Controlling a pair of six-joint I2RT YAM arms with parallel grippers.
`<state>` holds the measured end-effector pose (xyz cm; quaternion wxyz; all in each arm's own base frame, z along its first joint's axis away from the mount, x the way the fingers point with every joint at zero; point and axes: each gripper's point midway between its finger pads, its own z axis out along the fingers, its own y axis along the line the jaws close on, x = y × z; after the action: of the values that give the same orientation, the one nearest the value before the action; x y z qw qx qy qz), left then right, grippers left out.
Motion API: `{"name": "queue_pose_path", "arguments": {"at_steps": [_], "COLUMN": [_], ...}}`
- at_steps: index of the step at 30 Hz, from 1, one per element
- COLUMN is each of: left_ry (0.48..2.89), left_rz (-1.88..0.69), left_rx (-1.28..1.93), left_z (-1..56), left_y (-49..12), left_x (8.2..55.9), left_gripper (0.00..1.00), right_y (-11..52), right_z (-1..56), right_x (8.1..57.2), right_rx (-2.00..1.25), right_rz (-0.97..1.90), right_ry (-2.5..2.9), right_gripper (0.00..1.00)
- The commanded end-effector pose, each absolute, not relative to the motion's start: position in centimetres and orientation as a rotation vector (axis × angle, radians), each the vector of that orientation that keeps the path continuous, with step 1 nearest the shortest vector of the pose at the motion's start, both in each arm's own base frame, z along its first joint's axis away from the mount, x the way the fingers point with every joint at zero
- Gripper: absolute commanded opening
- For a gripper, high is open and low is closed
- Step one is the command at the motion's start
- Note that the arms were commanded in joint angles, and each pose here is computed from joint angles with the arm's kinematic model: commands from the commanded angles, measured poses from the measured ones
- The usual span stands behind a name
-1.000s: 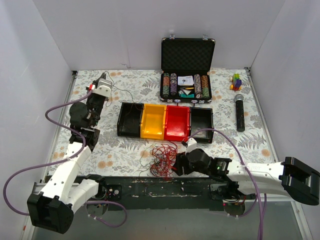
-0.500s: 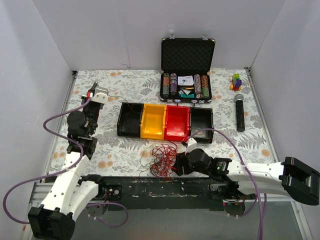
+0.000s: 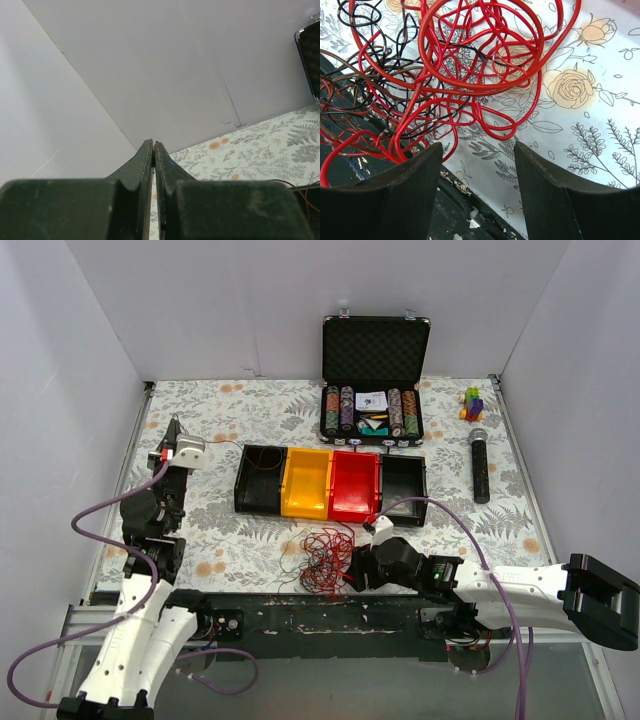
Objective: Untangle the cables
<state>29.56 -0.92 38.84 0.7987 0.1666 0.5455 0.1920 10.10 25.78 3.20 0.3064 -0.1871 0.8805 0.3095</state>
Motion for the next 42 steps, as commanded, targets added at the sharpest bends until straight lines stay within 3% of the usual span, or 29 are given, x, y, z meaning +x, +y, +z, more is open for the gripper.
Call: {"name": "queue_pose_path", "arguments": {"at_steps": [1, 18, 29, 42], "left_ry": [1.216, 1.259, 1.366, 1.542], "left_rz": [0.417, 0.432, -0.174, -0.242], "left_rx": [0.396, 0.416, 0.482, 0.512], "left_z": [37.1, 35.8, 34.8, 27.0], "left_y": [-0.8, -1.4, -9.9, -10.8], "left_x": [28.5, 33.7, 35.6, 36.8], "left_gripper": [0.0, 0.0, 0.0, 0.0], "right_y": [22.8, 22.7, 22.8, 22.8], "right_z": [-0.6, -0.4, -0.9, -0.6], "right_x": [7.8, 7.9, 8.1, 8.2], "right_rx": [-0.567, -0.547, -0.569, -0.571], "right_rz": [0.705, 0.703, 0.664, 0.661], "right_ry": [2.495, 2.495, 2.51, 2.504], "right_gripper": [0.68, 0.68, 0.68, 0.68]}}
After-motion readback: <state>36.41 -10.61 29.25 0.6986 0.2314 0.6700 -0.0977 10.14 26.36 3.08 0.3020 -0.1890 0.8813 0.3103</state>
